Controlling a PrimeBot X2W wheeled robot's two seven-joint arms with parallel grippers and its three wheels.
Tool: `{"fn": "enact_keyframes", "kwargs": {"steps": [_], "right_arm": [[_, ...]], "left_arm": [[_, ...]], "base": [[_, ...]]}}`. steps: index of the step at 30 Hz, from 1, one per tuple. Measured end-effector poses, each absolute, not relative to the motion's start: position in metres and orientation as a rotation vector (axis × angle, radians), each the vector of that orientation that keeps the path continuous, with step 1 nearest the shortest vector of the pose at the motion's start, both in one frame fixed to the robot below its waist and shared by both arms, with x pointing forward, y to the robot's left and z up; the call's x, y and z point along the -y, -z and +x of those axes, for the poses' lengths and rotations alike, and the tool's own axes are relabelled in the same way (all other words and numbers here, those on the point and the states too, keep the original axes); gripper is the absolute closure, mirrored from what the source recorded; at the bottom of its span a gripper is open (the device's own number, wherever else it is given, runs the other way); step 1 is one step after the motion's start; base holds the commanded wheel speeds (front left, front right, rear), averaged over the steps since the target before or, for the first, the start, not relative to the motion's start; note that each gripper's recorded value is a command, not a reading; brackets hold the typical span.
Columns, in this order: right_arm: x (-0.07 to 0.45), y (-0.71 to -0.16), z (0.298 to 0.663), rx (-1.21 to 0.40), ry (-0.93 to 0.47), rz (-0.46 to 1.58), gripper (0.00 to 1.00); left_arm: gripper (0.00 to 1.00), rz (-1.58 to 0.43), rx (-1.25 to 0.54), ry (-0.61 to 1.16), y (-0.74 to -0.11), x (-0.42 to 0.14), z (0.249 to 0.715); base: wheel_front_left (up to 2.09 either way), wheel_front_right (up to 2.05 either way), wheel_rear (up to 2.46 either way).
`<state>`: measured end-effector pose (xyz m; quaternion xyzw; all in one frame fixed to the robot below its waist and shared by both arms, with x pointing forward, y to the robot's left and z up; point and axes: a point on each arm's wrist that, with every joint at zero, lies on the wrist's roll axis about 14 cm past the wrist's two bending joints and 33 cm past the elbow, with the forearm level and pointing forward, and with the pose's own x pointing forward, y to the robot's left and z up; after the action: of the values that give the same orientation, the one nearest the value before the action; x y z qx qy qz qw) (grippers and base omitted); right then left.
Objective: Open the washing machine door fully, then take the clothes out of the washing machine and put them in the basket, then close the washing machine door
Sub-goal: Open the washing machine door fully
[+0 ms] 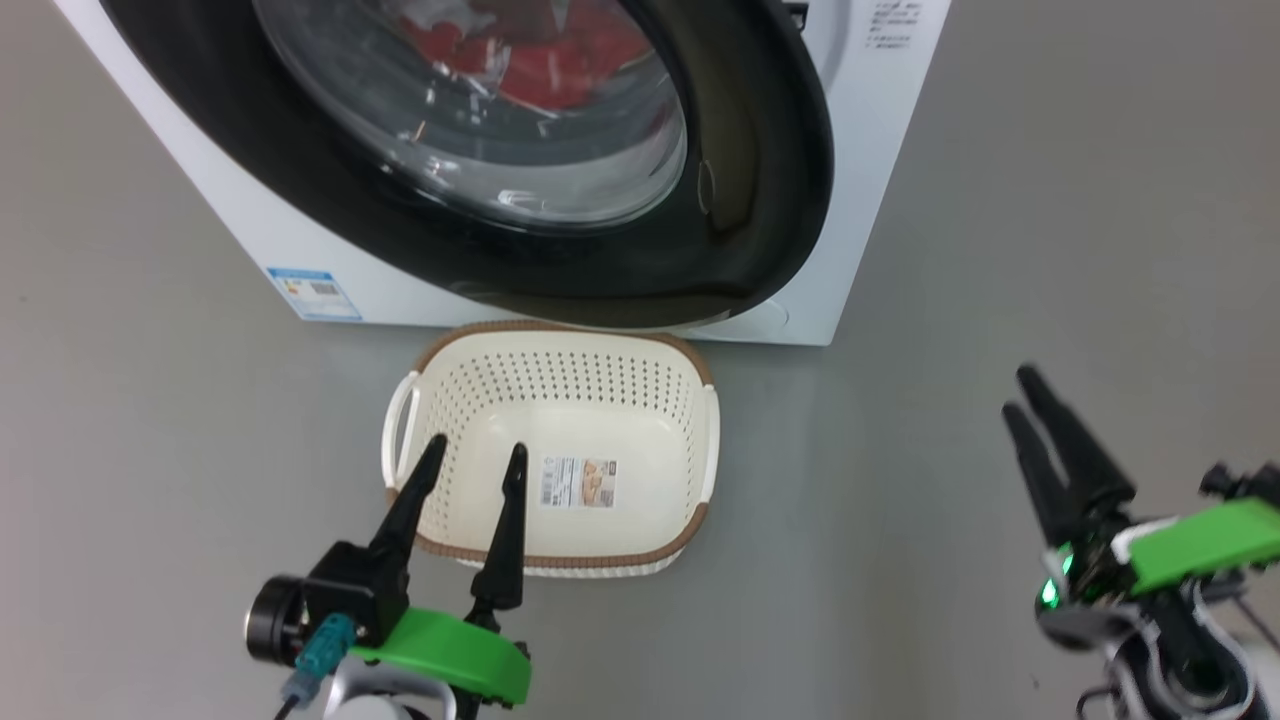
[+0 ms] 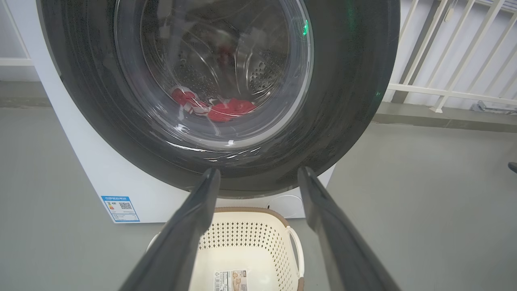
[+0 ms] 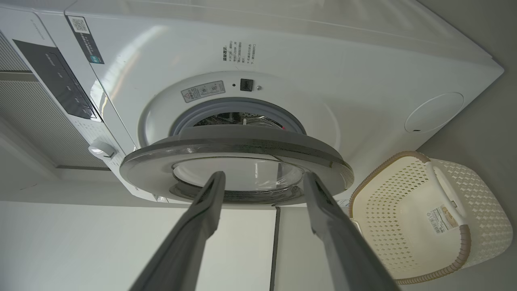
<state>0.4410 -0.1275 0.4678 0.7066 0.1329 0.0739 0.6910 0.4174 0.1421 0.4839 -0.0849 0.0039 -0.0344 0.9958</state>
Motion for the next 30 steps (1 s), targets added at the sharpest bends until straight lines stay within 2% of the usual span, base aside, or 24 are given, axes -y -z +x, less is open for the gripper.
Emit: {"fn": "enact_keyframes", "kwargs": {"steps": [4, 10, 17, 26, 30], "right_arm": [[0.128, -0.465, 0.420, -0.271, -0.117, 1.548, 0.00], [0.148, -0.477, 0.405, -0.137, -0.039, 1.404, 0.00], [0.174, -0.494, 0.399, 0.018, -0.010, 1.033, 0.00], [0.187, -0.502, 0.392, 0.071, -0.036, 0.500, 0.00], [0.181, -0.508, 0.389, 0.093, -0.044, 0.361, 0.00]], "left_arm": [[0.00, -0.175, -0.012, 0.064, -0.483, -0.143, 0.409], [0.00, -0.172, -0.013, 0.058, -0.483, -0.144, 0.398], [0.00, -0.169, 0.006, 0.054, -0.490, -0.146, 0.392], [0.00, -0.165, 0.029, 0.044, -0.497, -0.149, 0.386], [0.00, -0.165, 0.029, 0.047, -0.497, -0.150, 0.381]], "base": [[0.00, 0.00, 0.00], [0.00, 0.00, 0.00], [0.00, 0.00, 0.00], [0.00, 0.00, 0.00], [0.00, 0.00, 0.00]]}}
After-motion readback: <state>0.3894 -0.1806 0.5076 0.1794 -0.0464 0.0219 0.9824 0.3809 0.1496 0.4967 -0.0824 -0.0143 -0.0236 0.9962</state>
